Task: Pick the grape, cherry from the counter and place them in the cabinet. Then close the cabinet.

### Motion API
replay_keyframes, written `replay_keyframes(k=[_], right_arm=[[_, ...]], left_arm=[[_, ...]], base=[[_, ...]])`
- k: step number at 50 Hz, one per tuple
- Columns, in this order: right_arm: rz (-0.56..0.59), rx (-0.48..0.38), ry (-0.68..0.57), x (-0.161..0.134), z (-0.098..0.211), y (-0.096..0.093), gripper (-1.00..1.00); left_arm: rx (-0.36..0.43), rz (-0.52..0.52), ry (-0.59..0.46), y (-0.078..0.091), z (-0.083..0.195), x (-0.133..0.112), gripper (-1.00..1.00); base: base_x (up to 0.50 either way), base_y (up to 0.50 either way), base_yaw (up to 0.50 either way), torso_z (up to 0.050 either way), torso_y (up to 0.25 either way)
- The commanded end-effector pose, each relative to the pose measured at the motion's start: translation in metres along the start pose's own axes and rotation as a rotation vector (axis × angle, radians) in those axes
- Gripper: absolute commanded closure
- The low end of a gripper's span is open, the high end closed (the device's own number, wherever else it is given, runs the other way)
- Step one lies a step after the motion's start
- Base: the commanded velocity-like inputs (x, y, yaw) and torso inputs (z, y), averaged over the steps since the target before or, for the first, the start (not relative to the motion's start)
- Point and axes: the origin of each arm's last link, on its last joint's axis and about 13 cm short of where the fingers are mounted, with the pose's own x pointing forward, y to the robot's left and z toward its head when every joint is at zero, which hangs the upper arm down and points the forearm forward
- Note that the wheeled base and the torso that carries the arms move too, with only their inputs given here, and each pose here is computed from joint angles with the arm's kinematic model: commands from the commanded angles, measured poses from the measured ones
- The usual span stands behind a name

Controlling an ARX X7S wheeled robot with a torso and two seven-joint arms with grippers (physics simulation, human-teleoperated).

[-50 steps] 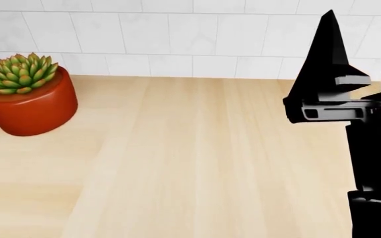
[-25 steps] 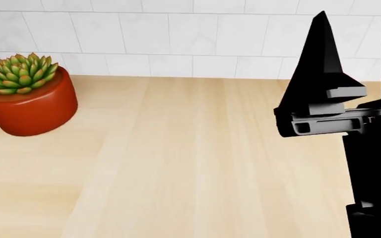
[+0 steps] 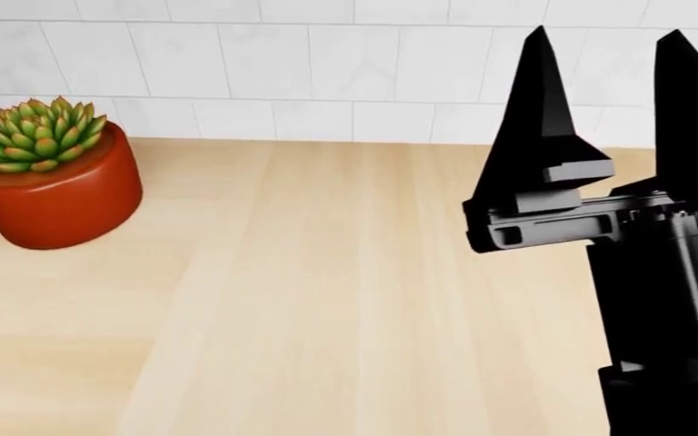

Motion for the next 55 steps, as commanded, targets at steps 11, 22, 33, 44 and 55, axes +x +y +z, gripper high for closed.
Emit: replay_keyframes(k=[11, 22, 33, 44, 55], right_arm=[[0.004, 0.003, 0.004, -0.003, -0.002, 0.002, -1.0], [0.003, 0.012, 0.012, -0.005, -0.005, 0.002, -1.0], [0.004, 0.013, 0.011, -0.002, -0.005, 0.003, -1.0], [0.003, 0.015, 0.009, 0.002, -0.006, 0.004, -1.0], [0.0, 0.009, 0.006, -0.004, -0.006, 0.003, -1.0]], left_arm=[[0.194, 0.175, 0.059, 0.016, -0.067, -0.119, -1.0], [0.202, 0.261, 0.075, 0.013, -0.072, -0.149, -1.0], [0.207, 0.281, 0.09, 0.015, -0.08, -0.155, -1.0], [0.208, 0.267, 0.108, 0.01, -0.084, -0.162, -1.0], [0.21, 0.256, 0.144, 0.008, -0.094, -0.172, -1.0]], base=[[0.0, 0.0, 0.0, 0.0, 0.0], [0.0, 0.0, 0.0, 0.0, 0.0], [0.0, 0.0, 0.0, 0.0, 0.0], [0.0, 0.0, 0.0, 0.0, 0.0], [0.0, 0.0, 0.0, 0.0, 0.0]])
